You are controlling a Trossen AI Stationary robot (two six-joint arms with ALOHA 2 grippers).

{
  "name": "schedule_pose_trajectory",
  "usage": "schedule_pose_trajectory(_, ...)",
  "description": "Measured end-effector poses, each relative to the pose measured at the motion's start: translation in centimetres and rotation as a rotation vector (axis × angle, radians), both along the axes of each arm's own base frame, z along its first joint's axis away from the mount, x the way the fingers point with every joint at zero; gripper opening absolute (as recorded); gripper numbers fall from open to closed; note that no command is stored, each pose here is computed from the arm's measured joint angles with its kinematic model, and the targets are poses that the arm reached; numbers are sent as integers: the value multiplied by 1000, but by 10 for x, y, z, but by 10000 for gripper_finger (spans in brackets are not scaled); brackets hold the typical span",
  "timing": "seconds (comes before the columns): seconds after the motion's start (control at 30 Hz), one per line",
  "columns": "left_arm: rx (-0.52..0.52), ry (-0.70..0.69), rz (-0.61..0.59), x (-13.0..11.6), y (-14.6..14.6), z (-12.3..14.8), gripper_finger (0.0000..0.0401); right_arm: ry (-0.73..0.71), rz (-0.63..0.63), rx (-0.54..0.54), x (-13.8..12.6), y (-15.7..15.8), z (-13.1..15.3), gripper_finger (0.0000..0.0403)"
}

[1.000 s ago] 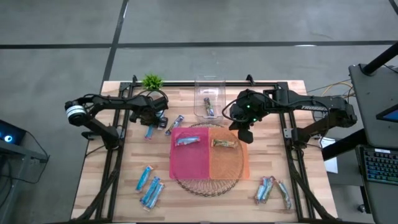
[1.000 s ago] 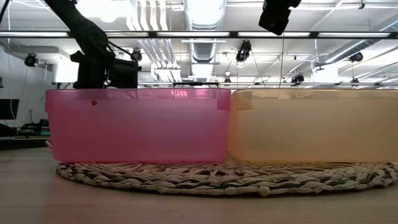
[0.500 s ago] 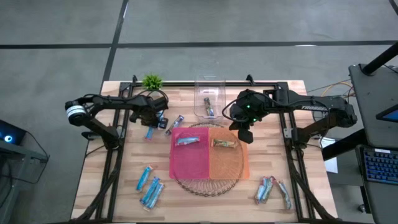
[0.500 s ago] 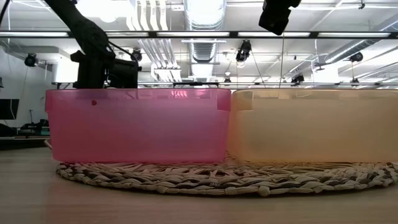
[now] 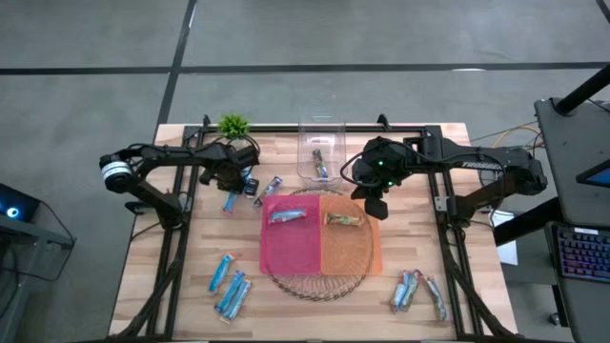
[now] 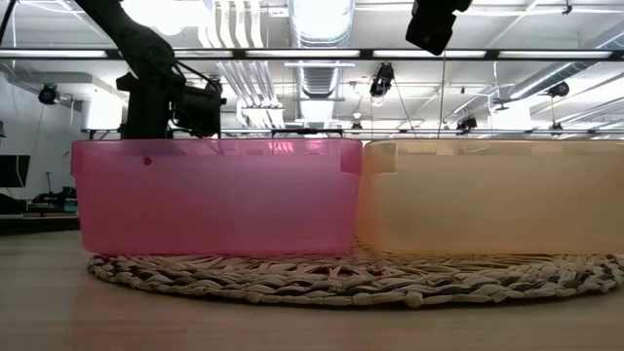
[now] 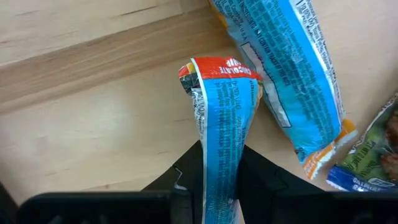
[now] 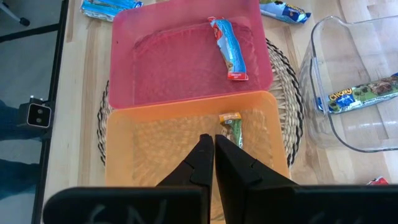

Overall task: Pick and place Granola Bars by type
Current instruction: Put the red granola bar into the red bin

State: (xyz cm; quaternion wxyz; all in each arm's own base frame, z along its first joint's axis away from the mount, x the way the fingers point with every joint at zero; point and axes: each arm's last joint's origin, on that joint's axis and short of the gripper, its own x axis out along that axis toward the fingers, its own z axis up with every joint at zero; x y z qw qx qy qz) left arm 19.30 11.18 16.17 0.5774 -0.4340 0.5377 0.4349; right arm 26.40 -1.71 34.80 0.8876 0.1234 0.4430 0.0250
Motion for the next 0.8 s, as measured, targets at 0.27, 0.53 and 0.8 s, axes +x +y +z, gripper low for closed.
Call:
schedule_pose_trajectory(0.27,-31,32,-30,4,2,22,57,0,2,-1,0,0,0,9)
schedule_pose_trajectory(0.53,14,-52,-76,22,10,61,57,0,2,-2,0,0,0,9)
schedule_pose_trajectory(0.8,91,-240,-230,53,1,124,57,-1,8,-6,0,0,0,9)
